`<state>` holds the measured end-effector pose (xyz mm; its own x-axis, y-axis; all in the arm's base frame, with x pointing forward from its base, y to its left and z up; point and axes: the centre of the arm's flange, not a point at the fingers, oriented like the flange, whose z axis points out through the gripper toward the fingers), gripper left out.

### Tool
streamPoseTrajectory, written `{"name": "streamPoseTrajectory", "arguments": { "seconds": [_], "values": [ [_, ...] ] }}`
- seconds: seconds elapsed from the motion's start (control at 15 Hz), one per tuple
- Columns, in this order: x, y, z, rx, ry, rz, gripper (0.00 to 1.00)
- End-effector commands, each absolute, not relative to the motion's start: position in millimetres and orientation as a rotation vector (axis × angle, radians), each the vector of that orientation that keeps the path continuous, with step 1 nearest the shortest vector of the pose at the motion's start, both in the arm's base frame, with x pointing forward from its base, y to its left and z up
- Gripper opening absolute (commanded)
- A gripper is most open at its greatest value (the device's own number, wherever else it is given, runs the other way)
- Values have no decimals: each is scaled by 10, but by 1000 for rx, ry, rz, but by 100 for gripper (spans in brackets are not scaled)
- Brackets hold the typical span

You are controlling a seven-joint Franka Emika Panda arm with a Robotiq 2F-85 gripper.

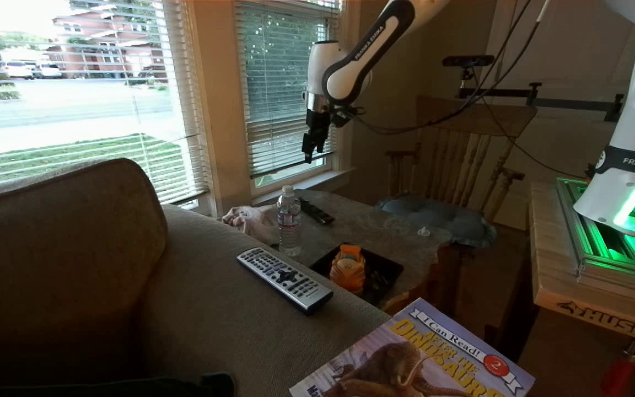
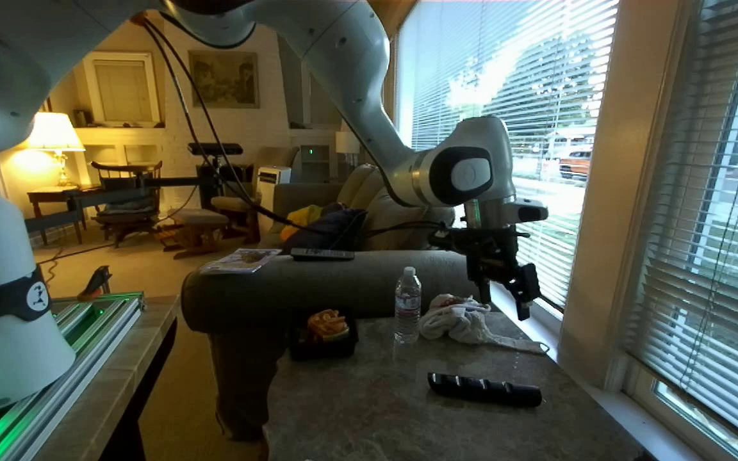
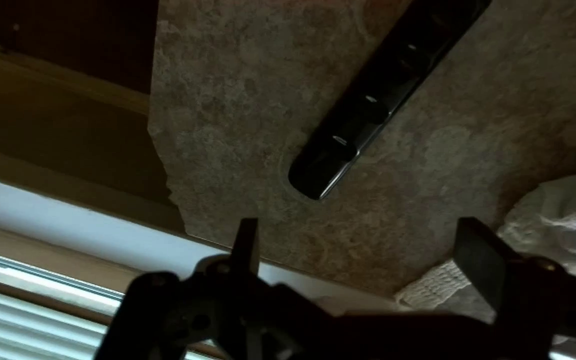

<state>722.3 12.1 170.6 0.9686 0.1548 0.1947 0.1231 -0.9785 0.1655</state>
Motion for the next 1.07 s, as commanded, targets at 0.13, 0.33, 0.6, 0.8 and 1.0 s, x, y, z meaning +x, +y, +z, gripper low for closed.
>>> {"name": "streamPoseTrajectory", "arguments": {
  "seconds": [0.13,0.33,0.6,0.8,1.0],
  "values": [
    [7214,-9,1466,3002,-8,375,100],
    [7201,-40,1407,3002,-18,366,100],
    [7270,-81,1360,3016,-129,395,100],
    [7283,-178,1150,3022,-276,394,100],
    [7283,-245,962,3051,-373,381,100]
  ]
}}
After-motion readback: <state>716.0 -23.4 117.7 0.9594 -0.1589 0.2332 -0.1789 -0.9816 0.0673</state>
